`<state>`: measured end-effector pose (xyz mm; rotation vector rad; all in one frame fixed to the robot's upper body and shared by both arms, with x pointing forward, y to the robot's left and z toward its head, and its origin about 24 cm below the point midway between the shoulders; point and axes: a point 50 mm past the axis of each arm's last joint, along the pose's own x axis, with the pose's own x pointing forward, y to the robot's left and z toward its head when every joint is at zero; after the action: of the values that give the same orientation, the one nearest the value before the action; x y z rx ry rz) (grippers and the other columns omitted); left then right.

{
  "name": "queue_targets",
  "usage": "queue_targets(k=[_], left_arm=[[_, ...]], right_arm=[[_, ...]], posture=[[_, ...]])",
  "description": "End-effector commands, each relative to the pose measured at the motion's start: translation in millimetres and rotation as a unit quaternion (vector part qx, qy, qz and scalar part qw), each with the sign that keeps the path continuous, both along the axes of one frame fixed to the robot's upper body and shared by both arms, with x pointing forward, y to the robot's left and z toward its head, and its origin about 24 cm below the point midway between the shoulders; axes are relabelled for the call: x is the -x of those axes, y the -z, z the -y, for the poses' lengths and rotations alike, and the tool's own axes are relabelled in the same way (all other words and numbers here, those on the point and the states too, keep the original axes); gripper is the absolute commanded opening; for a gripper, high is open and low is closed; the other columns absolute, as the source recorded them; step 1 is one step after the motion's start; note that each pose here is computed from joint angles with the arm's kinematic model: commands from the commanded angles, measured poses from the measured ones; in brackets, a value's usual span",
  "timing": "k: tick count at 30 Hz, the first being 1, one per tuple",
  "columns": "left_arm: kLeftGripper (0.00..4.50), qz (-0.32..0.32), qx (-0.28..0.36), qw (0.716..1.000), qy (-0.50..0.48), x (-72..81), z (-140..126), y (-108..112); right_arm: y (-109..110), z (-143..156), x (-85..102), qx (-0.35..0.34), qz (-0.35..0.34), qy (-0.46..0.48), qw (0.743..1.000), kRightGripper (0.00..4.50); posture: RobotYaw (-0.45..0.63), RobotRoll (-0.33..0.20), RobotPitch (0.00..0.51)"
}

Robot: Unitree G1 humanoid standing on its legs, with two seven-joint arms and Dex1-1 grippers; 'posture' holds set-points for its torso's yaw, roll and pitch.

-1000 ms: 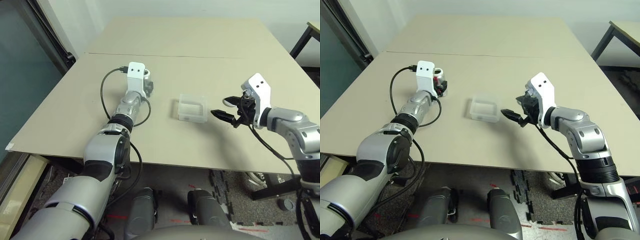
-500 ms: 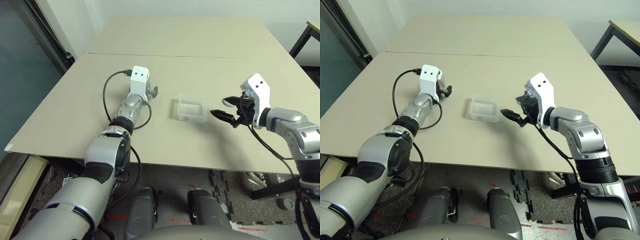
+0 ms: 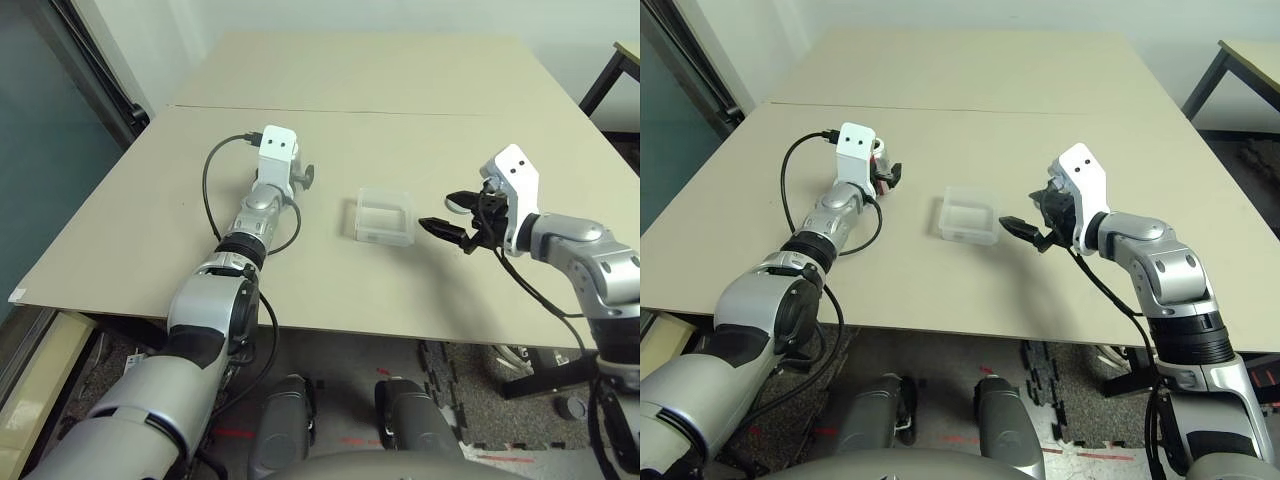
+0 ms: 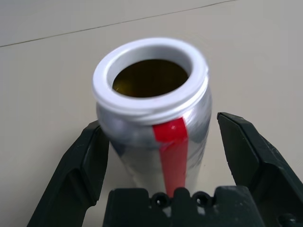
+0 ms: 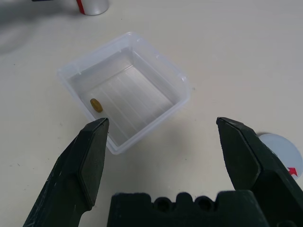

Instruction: Pour the medicine from the bottle into the box.

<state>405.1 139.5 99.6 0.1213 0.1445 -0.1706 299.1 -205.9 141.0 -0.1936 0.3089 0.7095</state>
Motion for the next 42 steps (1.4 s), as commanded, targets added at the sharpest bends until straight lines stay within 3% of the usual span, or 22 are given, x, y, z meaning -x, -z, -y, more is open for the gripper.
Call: queue_targets(k=[1, 10, 17, 21, 28, 32, 37, 42], left_arm=[[4.47, 0.005, -0.001, 1.0, 0.003, 2.3, -1.1, 2.8], [4.47, 0.005, 0.023, 0.999, 0.042, 14.5, 3.5, 9.0], [4.47, -0.006, 0.031, 0.998, 0.053, 41.9, -1.6, 11.1], [4.47, -0.016, 0.036, 0.999, 0.028, 58.8, -14.6, 11.7], [4.47, -0.011, 0.043, 0.999, -0.031, 67.5, -41.6, 5.8], [4.47, 0.001, 0.045, 0.998, -0.033, 81.0, -46.4, -3.0], [4.47, 0.029, 0.031, 0.998, -0.054, 99.6, -65.5, -18.0], [4.47, 0.046, 0.029, 0.993, -0.102, 104.1, -100.1, -27.1]], right_arm=[[0.3, -1.9, -0.2, 0.0, 0.0, -0.004, 1.0, 4.5], [2.7, -2.3, -0.4, -0.003, -0.004, -0.004, 1.0, 4.5], [3.6, -0.9, -0.5, -0.003, -0.007, -0.005, 1.0, 4.5], [4.1, -2.1, -1.0, -0.004, -0.008, -0.007, 1.0, 4.5], [3.4, -3.0, -2.5, -0.003, -0.009, -0.013, 1.0, 4.5], [1.3, 3.1, -0.5, -0.007, -0.006, 0.0, 1.0, 4.5], [-2.5, 22.1, 7.6, -0.028, 0.005, 0.057, 0.998, 4.5], [-6.6, 54.6, 6.2, -0.067, 0.048, 0.186, 0.979, 4.5]], posture=[[-0.05, 0.0, 0.103], [-0.03, 0.0, 0.113], [-0.01, 0.0, 0.121], [0.01, 0.0, 0.124], [0.03, 0.0, 0.128], [0.03, 0.0, 0.131], [0.05, 0.0, 0.135], [0.06, 0.0, 0.131]])
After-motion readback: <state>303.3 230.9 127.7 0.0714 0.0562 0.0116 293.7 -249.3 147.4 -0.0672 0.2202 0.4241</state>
